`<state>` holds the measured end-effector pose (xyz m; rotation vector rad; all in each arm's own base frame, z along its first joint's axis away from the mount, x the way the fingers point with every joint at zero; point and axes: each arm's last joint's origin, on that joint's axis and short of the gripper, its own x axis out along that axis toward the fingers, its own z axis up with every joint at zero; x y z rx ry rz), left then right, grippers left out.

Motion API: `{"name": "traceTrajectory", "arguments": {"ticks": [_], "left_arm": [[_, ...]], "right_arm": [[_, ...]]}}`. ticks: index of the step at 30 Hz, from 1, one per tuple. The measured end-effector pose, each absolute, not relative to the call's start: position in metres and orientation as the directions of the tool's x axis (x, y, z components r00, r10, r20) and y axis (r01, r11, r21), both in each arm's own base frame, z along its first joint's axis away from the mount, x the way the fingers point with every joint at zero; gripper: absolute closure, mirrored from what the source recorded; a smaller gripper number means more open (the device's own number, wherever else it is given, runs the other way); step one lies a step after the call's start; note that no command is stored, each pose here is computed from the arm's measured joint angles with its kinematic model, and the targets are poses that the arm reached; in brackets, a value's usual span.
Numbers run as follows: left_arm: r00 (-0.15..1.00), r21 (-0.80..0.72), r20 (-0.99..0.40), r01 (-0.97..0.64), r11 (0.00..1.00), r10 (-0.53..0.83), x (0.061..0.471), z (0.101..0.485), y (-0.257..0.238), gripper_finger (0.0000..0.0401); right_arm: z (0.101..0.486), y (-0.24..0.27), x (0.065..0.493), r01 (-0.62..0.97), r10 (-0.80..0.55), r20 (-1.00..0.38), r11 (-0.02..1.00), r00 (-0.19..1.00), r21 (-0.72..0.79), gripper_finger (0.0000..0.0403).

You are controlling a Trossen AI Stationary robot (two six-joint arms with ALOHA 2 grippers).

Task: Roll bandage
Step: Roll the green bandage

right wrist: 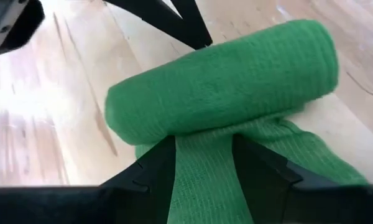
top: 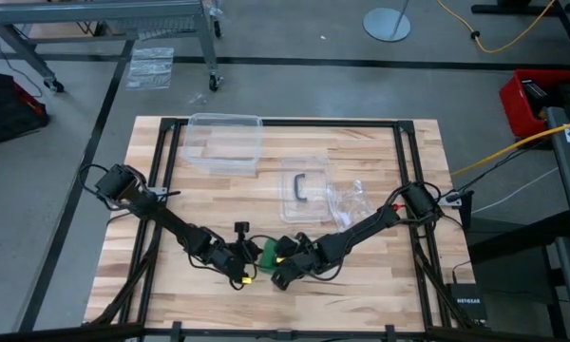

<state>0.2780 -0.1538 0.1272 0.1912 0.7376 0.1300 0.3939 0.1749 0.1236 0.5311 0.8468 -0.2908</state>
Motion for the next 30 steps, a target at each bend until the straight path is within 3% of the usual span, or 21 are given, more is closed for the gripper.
{"name": "traceTrajectory", "arguments": {"ticks": [6, 12, 18, 30], "left_arm": [[0.689, 0.256, -0.690, -0.051, 0.965, 0.220, 0.267, 0.122, -0.158, 0.0401], [0.676, 0.240, -0.703, -0.063, 0.969, 0.219, 0.261, 0.121, -0.162, 0.0401], [0.686, 0.208, -0.696, -0.088, 0.974, 0.210, 0.262, 0.121, -0.164, 0.0401], [0.754, 0.163, -0.636, -0.076, 0.984, 0.164, 0.270, 0.128, -0.169, 0.0401]], "right_arm": [[0.122, 0.172, 0.388, 0.473, -0.076, -0.806, 0.841, 0.587, 0.265, 0.0237], [0.148, 0.170, 0.369, 0.543, -0.248, -0.792, 0.831, 0.558, 0.122, 0.0237], [0.165, 0.171, 0.357, 0.537, -0.249, -0.808, 0.838, 0.534, 0.097, 0.0237], [0.156, 0.184, 0.323, 0.616, -0.306, -0.890, 0.787, 0.337, -0.037, 0.0237]]}}
